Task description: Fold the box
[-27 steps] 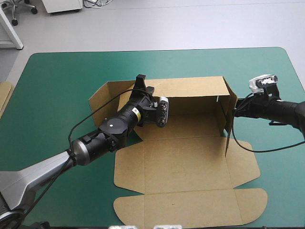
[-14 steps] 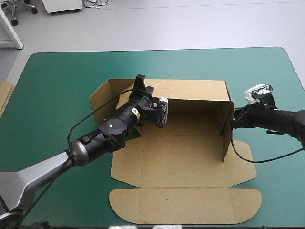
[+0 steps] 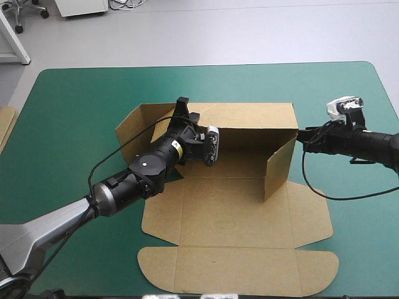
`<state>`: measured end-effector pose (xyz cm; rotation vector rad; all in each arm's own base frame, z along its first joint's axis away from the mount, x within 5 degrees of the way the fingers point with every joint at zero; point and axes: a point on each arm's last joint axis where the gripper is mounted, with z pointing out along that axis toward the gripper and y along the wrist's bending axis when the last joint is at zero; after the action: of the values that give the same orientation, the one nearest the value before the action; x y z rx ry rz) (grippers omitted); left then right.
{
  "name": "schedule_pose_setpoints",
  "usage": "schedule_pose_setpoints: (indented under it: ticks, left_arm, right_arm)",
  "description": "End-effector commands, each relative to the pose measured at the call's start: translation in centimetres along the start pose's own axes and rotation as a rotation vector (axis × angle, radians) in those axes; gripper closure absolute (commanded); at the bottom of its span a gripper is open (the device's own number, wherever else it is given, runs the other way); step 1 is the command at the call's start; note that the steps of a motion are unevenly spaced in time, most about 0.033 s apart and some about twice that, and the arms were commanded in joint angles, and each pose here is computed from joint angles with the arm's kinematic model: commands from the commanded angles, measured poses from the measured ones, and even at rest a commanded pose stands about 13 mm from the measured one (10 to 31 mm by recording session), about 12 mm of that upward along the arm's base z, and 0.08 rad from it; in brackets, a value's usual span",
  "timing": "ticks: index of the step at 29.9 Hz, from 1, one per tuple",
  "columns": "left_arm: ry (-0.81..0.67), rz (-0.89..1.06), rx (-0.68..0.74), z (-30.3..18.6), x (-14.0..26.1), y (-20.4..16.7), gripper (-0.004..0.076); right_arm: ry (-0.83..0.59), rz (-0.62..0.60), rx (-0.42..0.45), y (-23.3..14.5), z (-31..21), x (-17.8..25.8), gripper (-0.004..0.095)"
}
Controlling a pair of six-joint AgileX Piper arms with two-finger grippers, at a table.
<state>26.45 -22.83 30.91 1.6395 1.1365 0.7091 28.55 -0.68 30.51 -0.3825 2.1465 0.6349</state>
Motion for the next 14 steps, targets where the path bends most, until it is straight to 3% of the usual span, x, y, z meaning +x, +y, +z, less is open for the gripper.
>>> schedule_pose_setpoints:
  ticks: [1,6,14]
  left_arm:
    - [-0.029,-0.025,-0.059,-1.3,-0.3,1.8,0.0734]
    - [-0.029,-0.037,-0.059,-1.3,-0.3,1.8,0.0734]
    - [-0.032,-0.044,-0.059,-1.3,-0.3,1.8,0.0734]
  right_arm:
    - [0.002,-0.083,-0.076,1.8,-1.1,-0.9,0.0471]
    - [0.074,-0.146,-0.076,2.1,-0.8,-0.3,0.0375]
    - [0.15,-0.147,-0.089,2.3,-1.0,0.3,0.0373]
